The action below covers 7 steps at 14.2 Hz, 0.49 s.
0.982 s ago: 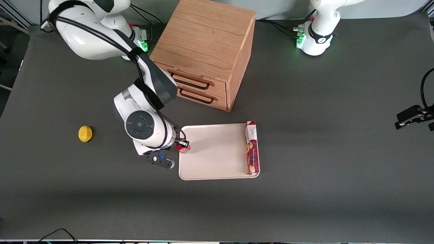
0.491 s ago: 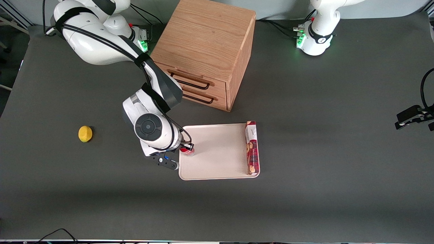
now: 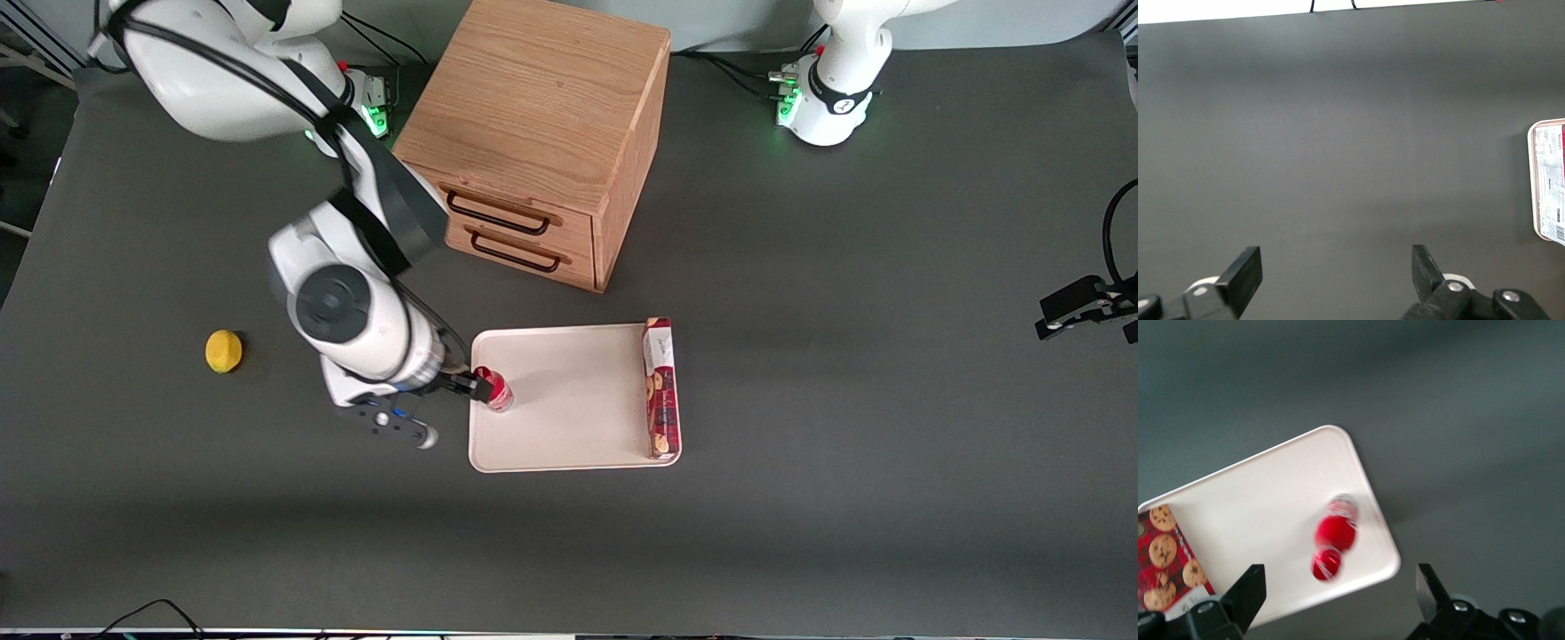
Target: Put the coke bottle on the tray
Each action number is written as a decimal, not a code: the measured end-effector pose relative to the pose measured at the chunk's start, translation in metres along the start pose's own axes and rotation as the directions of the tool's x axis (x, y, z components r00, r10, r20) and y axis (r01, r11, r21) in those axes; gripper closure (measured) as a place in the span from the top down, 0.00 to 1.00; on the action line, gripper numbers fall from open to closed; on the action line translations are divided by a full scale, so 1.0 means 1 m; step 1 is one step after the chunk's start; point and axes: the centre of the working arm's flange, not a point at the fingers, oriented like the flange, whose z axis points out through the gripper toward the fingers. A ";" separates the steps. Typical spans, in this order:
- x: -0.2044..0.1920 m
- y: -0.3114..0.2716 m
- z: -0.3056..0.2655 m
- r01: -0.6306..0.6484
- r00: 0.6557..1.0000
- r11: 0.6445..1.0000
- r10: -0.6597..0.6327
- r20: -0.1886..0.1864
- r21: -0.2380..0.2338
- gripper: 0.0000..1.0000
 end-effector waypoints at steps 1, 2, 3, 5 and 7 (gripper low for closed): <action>-0.004 0.020 -0.043 0.035 0.999 0.999 -0.035 -0.020 -0.015 1.00; -0.012 0.043 -0.085 0.073 0.997 0.996 -0.075 -0.028 -0.040 1.00; -0.024 0.069 -0.121 0.109 0.994 0.991 -0.111 -0.017 -0.074 1.00; -0.040 0.127 -0.178 0.168 0.986 0.980 -0.166 0.023 -0.110 1.00; -0.040 0.195 -0.210 0.201 0.979 0.975 -0.197 0.054 -0.093 1.00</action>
